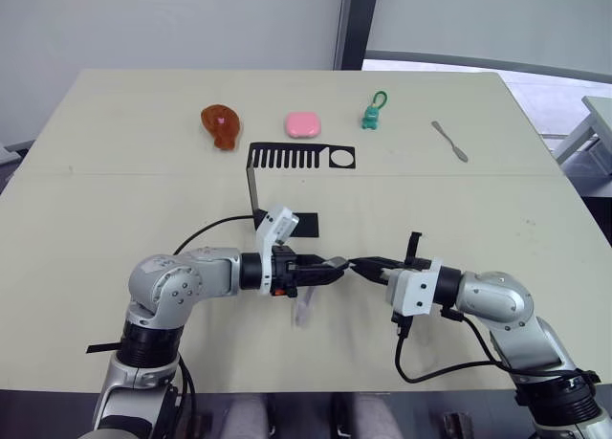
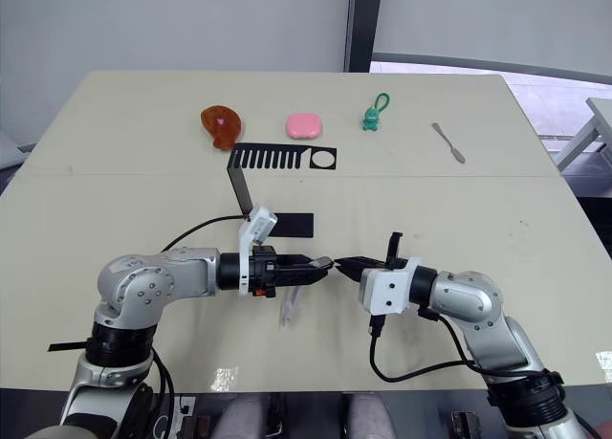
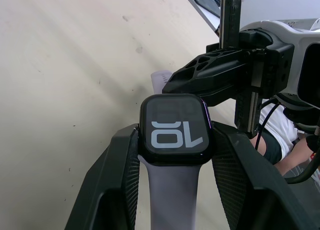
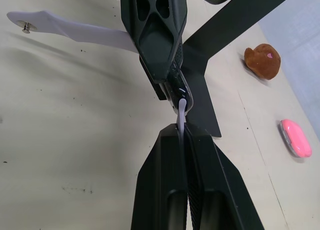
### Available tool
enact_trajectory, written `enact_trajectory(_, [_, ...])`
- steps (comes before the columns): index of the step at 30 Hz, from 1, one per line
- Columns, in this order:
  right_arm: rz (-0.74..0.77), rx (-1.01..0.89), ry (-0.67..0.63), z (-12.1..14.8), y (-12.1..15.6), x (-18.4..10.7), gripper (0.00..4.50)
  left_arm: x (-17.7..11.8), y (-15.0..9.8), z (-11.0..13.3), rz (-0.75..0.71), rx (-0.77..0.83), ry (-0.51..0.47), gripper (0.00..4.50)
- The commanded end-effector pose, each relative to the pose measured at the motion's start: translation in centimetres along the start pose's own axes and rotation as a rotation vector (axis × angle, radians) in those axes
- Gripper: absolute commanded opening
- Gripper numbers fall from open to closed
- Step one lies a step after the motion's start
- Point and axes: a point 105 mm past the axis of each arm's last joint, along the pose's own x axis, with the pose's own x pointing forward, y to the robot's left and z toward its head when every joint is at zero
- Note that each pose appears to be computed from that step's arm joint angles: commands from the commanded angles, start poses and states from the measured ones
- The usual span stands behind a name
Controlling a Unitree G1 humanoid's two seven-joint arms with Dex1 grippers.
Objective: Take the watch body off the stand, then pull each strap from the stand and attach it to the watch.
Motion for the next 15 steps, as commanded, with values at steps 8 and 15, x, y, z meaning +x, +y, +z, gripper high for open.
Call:
enact_trajectory(8, [-0.011, -0.064, -0.109, 2.87, -0.16, 0.64, 0.00, 1.13, -1.74, 0.27, -0.081, 0.041, 0.009, 1.58])
enact_trajectory(15, [-0.008, -0.060, -0.109, 2.83, -0.05, 0.76, 0.00, 1.15, -1.73, 0.25, -0.080, 0.041, 0.009, 1.58])
